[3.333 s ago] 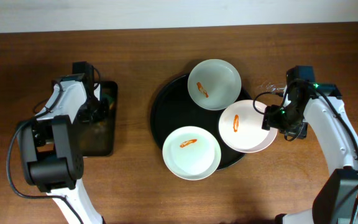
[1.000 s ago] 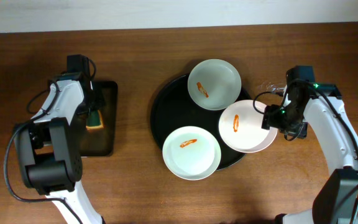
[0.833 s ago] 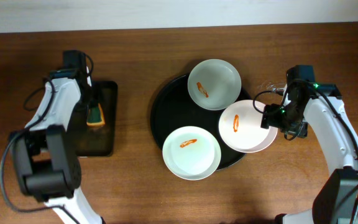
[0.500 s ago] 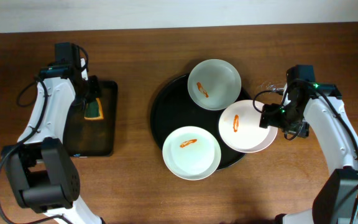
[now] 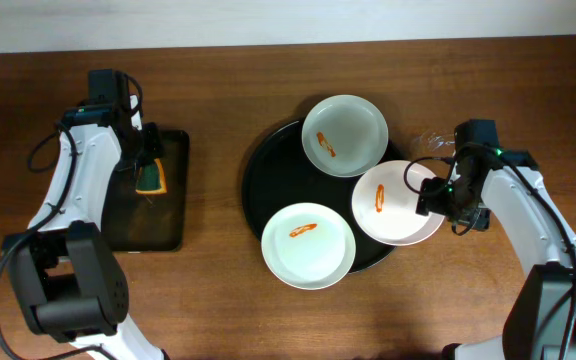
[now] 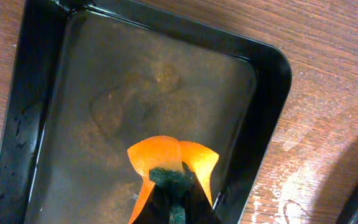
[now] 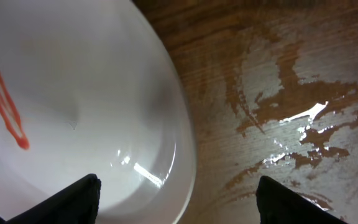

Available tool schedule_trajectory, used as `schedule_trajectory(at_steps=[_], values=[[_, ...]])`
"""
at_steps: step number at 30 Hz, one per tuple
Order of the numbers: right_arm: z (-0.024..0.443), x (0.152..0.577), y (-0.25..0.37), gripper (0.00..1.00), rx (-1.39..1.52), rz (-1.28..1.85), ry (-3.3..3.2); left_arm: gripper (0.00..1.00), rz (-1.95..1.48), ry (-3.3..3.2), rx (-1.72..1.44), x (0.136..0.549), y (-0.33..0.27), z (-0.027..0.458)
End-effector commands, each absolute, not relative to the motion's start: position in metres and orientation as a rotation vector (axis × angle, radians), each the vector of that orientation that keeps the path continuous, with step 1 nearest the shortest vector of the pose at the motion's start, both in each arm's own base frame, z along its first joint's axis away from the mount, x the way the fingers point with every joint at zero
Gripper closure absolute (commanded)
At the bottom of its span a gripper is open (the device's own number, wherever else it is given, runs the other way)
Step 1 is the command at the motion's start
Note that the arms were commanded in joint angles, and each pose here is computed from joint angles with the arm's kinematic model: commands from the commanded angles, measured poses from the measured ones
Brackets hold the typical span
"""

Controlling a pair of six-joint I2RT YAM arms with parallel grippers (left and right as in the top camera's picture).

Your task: Clean dirty plates on tray and stack at the side

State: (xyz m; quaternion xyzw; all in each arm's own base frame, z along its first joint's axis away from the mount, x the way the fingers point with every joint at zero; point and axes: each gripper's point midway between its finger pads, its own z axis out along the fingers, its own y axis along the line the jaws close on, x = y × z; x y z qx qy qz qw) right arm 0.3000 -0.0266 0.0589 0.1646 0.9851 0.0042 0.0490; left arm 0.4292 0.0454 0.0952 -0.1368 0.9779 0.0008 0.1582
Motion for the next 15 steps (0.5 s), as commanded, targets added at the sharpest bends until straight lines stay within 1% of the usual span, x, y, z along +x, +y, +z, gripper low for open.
schedule_trajectory(at_steps=[1,3,5,8,9,11,12,13,15], values=[[0.051,0.292,-0.035,0.19,0.609,0.034,2.998,1.00,-0.008,2.787,-0.379,0.430,0.047,0.100],[0.047,0.289,-0.038,0.24,0.646,0.071,2.997,1.00,-0.008,2.787,-0.379,0.430,0.047,0.100],[0.042,0.289,-0.038,0.31,0.675,0.123,2.985,1.00,-0.008,2.787,-0.379,0.430,0.047,0.100],[0.038,0.292,-0.033,0.34,0.670,0.193,2.964,1.00,-0.009,2.789,-0.378,0.430,0.046,0.099],[0.037,0.293,-0.031,0.37,0.663,0.201,2.959,1.00,-0.008,2.789,-0.378,0.430,0.047,0.099],[0.036,0.294,-0.032,0.47,0.656,0.189,2.956,1.00,-0.008,2.789,-0.378,0.430,0.047,0.099],[0.037,0.296,-0.032,0.56,0.654,0.190,2.950,1.00,-0.008,2.789,-0.378,0.430,0.047,0.099],[0.037,0.297,-0.032,0.60,0.654,0.190,2.946,1.00,-0.008,2.789,-0.378,0.430,0.047,0.099],[0.037,0.297,-0.032,0.61,0.654,0.190,2.947,1.00,-0.008,2.789,-0.379,0.430,0.047,0.099]])
